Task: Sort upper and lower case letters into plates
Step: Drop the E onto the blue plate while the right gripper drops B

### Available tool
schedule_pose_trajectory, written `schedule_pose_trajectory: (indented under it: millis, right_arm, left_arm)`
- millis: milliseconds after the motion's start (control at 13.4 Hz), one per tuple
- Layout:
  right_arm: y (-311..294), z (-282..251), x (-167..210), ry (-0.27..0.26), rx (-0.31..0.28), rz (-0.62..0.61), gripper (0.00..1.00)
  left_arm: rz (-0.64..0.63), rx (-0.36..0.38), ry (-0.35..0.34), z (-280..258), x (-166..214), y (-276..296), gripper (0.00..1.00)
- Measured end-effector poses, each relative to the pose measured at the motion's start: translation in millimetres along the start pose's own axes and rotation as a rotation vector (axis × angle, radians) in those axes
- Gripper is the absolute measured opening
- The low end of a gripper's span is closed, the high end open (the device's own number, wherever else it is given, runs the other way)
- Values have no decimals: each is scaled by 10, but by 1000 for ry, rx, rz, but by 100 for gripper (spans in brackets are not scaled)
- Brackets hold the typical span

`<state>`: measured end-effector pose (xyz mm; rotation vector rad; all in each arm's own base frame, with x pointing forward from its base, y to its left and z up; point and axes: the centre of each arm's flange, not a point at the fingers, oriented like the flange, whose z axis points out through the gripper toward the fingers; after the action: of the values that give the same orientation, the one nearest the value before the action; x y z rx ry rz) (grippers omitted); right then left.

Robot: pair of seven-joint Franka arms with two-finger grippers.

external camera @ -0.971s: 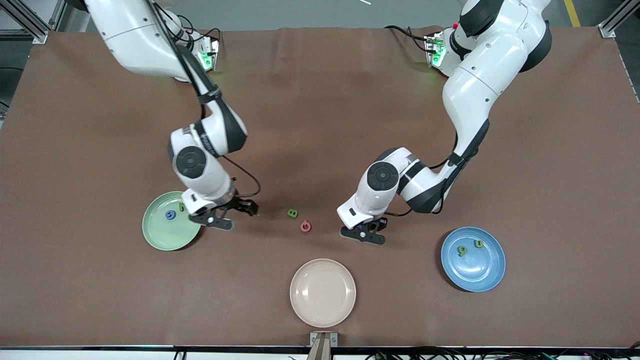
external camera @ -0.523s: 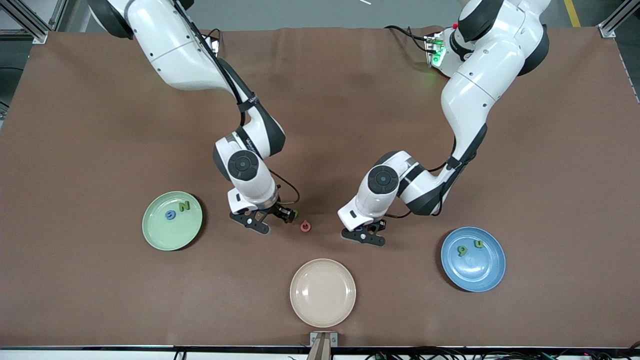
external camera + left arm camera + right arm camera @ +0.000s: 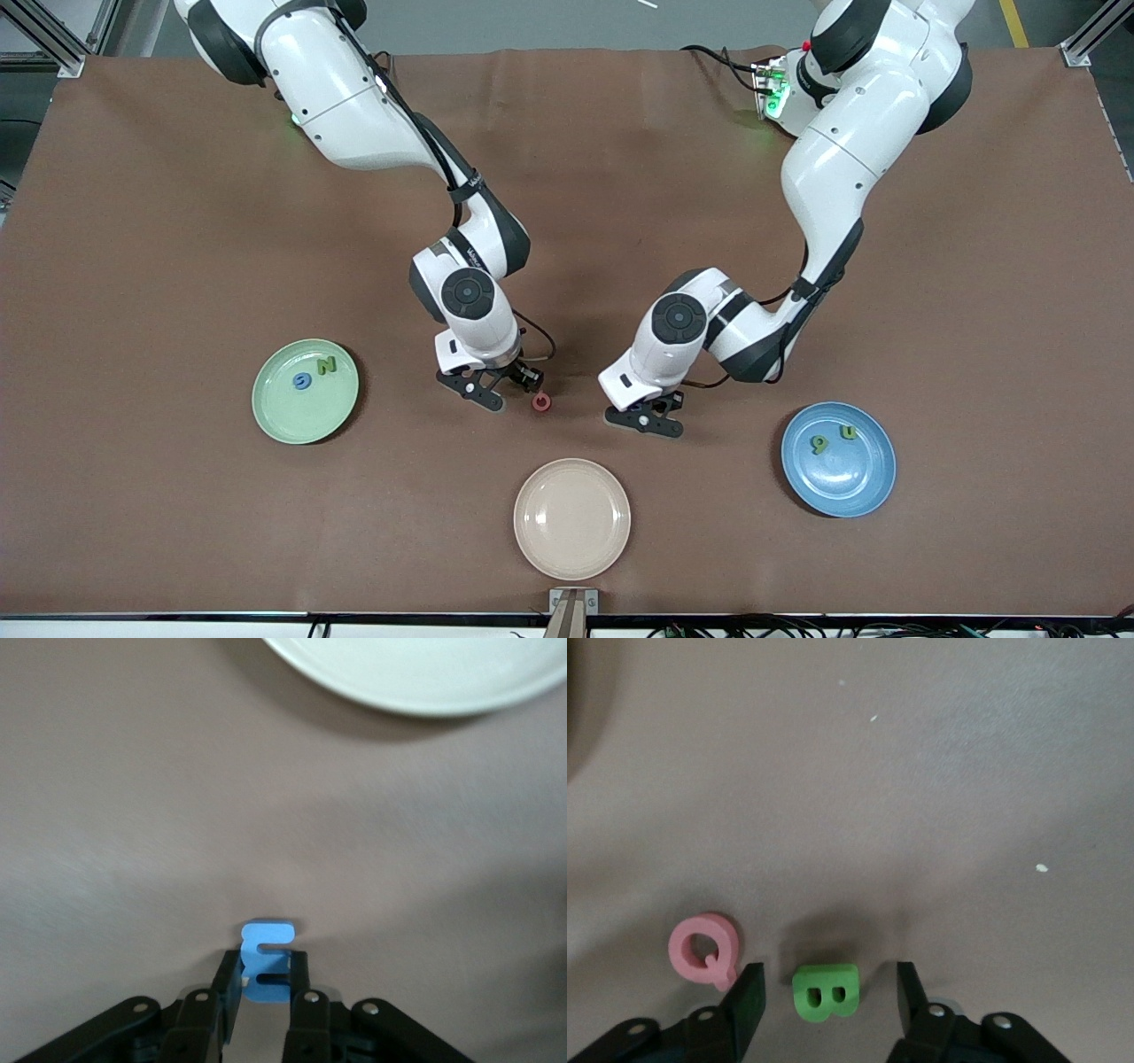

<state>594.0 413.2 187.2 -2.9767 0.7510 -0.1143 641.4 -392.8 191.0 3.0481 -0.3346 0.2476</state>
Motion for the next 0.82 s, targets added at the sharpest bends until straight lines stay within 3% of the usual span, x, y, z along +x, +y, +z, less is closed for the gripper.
schedule_pose_trajectory:
  millis: [75,149,299,822]
  right_arm:
    - [-12,13,-33,7,-6,-14,64]
    - [-19,19,-54,15,-12,-27,58]
    - [-23,14,-55,22,-15,-35,33]
    - [72,-18,166,33,-50,-36,33]
  left_arm:
    - [-17,4,19,-94,106,-154,26]
    - [-21,9,37,-206,214,-349,26]
    - [-20,31,57,-411,391,-820,26]
    - [47,57,-43,-703,514,-2495,26]
